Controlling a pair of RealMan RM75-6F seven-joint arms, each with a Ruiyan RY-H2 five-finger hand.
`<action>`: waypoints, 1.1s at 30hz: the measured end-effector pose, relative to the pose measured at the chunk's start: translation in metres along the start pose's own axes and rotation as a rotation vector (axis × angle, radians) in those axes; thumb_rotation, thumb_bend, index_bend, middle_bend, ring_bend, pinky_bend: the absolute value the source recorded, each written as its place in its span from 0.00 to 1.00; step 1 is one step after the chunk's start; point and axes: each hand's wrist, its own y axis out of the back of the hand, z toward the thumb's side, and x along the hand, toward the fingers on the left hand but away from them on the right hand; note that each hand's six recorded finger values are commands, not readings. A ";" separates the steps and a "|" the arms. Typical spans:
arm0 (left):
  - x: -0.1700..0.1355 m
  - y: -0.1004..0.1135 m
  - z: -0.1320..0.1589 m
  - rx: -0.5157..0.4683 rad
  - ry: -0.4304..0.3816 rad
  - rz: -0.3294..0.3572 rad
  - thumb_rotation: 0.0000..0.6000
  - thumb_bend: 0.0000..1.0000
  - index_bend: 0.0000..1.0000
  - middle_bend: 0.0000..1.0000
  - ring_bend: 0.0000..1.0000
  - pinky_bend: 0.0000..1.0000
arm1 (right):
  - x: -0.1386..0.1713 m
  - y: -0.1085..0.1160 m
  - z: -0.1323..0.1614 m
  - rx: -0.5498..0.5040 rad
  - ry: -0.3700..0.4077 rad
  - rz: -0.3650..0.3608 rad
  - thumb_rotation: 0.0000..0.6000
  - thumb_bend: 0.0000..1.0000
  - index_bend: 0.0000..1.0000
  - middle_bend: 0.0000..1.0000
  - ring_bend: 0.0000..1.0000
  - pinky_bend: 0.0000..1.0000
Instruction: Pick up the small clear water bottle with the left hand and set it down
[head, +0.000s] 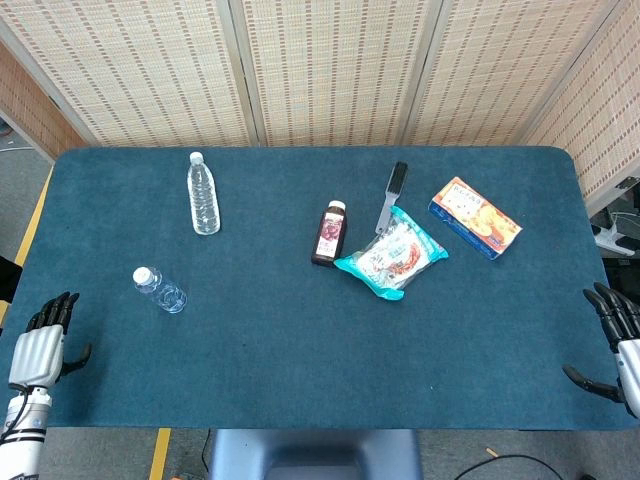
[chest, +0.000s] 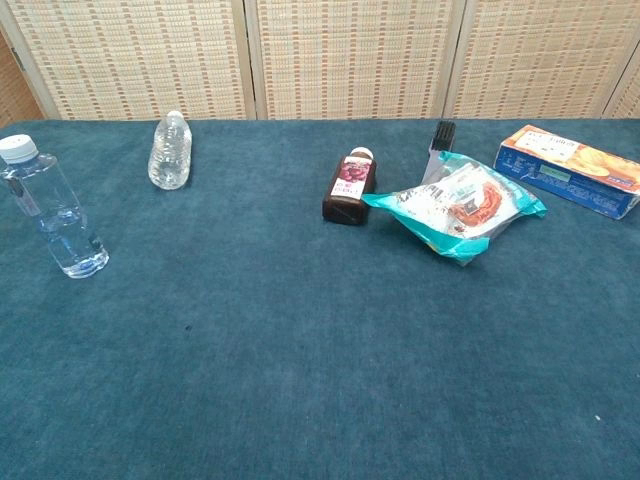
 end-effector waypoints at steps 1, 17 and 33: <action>0.000 0.000 0.000 -0.001 0.001 -0.002 1.00 0.37 0.00 0.00 0.00 0.14 | -0.001 -0.001 0.000 -0.001 0.000 0.003 1.00 0.06 0.00 0.00 0.00 0.10; 0.002 -0.007 0.008 -0.132 0.007 -0.045 1.00 0.37 0.00 0.00 0.00 0.13 | -0.007 -0.005 0.002 -0.012 -0.019 0.011 1.00 0.06 0.00 0.00 0.00 0.11; 0.038 -0.032 0.070 -0.679 -0.018 -0.104 1.00 0.36 0.00 0.00 0.00 0.09 | -0.010 -0.014 0.005 -0.016 0.019 0.074 1.00 0.06 0.00 0.00 0.00 0.11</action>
